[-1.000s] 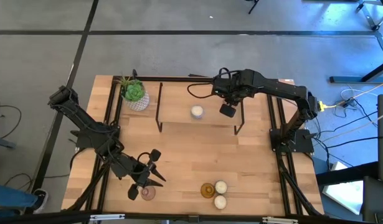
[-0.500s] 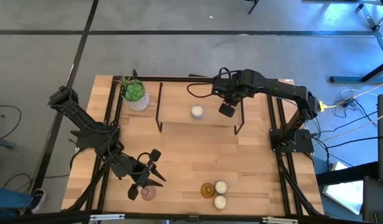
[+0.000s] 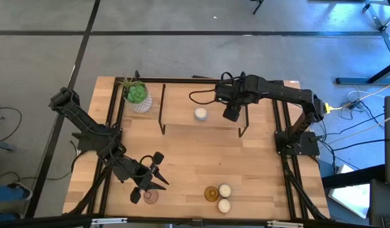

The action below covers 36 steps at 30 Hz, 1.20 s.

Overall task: Pick & Place candle stick holders
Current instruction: Put the yellow candle holder on the shelf aligned with the pink candle holder

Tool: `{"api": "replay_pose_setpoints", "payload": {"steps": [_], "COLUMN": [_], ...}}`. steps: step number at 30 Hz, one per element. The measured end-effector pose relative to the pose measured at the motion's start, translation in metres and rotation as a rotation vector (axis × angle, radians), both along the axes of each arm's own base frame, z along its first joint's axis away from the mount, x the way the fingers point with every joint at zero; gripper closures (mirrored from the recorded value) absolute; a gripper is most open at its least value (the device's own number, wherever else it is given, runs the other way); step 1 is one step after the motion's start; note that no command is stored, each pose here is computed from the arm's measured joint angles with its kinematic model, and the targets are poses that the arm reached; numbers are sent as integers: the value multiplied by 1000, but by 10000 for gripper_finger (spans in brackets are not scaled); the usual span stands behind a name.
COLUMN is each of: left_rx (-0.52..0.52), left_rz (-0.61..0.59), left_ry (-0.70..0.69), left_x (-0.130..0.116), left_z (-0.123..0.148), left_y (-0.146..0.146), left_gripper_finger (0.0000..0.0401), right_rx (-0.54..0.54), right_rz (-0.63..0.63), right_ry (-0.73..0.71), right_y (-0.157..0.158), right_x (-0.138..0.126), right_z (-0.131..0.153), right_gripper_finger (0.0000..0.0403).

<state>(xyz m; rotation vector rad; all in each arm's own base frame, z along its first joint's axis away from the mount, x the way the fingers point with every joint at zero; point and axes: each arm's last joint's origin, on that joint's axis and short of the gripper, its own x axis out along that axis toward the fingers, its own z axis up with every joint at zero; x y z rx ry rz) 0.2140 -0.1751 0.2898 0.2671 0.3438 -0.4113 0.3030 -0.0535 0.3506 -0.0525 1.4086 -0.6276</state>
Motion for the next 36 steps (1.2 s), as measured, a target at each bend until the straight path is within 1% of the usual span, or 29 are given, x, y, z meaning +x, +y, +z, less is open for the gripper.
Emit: {"api": "replay_pose_setpoints", "payload": {"steps": [2, 7, 12, 14, 18, 24, 28, 30, 36], "left_rx": [0, 0, 1, 2, 2, 1, 1, 1, -2], "left_rz": [0, 10, 15, 15, 15, 15, 15, 15, 15], "left_ry": [0, 0, 2, 2, 3, 3, 3, 3, 0], "left_x": [0, 2, 3, 3, 3, 2, 2, 3, 3], "left_z": [0, 0, 0, 0, 0, 0, 0, 0, 0], "left_y": [0, 2, 3, 3, 3, 3, 3, 3, 3], "left_gripper_finger": [315, 315, 315, 315, 315, 315, 315, 315, 315], "right_rx": [-28, -51, -60, -47, 30, 251, 390, 424, 480], "right_rz": [7, 16, 35, 45, 101, 258, 383, 440, 548], "right_ry": [4, -14, -83, -125, -226, -358, -399, -415, -460], "right_y": [2, 6, 13, 18, 33, 72, 104, 121, 172], "right_x": [0, 1, 3, 5, 13, 26, 31, 30, 22], "right_z": [0, 7, 20, 26, 32, 33, 30, 31, 34], "right_gripper_finger": [213, 212, 212, 212, 212, 212, 212, 212, 212]}}
